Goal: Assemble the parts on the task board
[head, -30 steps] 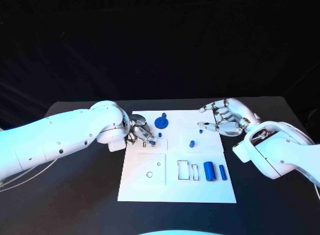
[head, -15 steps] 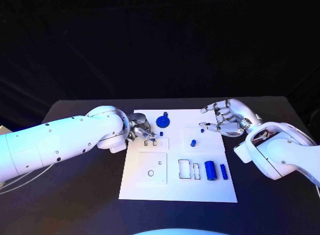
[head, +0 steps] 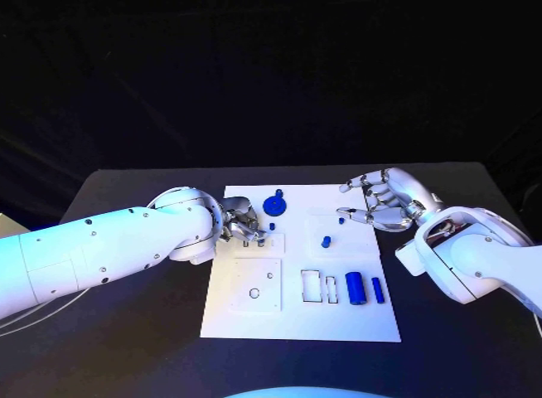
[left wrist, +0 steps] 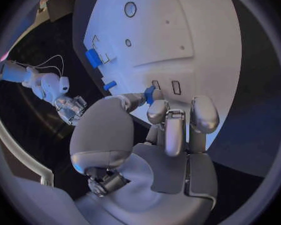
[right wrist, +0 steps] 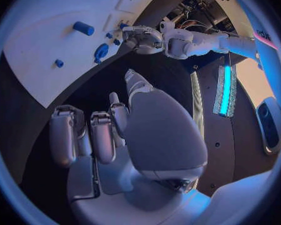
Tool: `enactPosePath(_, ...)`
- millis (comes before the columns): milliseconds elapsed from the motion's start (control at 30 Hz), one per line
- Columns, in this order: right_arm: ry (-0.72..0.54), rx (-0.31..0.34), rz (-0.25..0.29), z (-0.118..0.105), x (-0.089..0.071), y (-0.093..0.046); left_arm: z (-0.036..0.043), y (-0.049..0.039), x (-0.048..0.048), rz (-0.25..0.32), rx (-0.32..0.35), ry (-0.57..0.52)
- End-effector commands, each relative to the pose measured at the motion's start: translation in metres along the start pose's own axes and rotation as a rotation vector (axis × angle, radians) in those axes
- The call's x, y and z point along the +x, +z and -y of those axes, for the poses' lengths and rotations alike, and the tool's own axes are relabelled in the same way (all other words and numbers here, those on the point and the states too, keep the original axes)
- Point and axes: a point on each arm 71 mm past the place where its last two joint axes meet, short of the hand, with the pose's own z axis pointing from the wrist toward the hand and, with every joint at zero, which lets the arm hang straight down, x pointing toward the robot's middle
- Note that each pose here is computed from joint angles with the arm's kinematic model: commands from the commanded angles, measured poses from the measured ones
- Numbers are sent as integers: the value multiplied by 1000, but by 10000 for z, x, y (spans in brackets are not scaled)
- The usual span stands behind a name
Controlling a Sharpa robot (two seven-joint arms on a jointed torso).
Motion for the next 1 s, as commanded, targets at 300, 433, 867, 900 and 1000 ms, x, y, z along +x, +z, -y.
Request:
enactPosePath(300, -2, -6, -16, -5, 20, -1, 0, 7, 23, -10, -9, 11)
enactPosePath(433, -2, -7, -17, -6, 22, 0, -2, 9, 32, -21, -14, 13)
enactPosePath(867, -2, -6, -19, -5, 26, 1, -15, 24, 69, -40, -25, 8)
enactPosePath(900, -2, -6, -18, -5, 26, 2, -17, 26, 72, -40, -26, 7)
enactPosePath(1000, -2, -6, -18, -5, 26, 1, -23, 30, 81, -41, -28, 5)
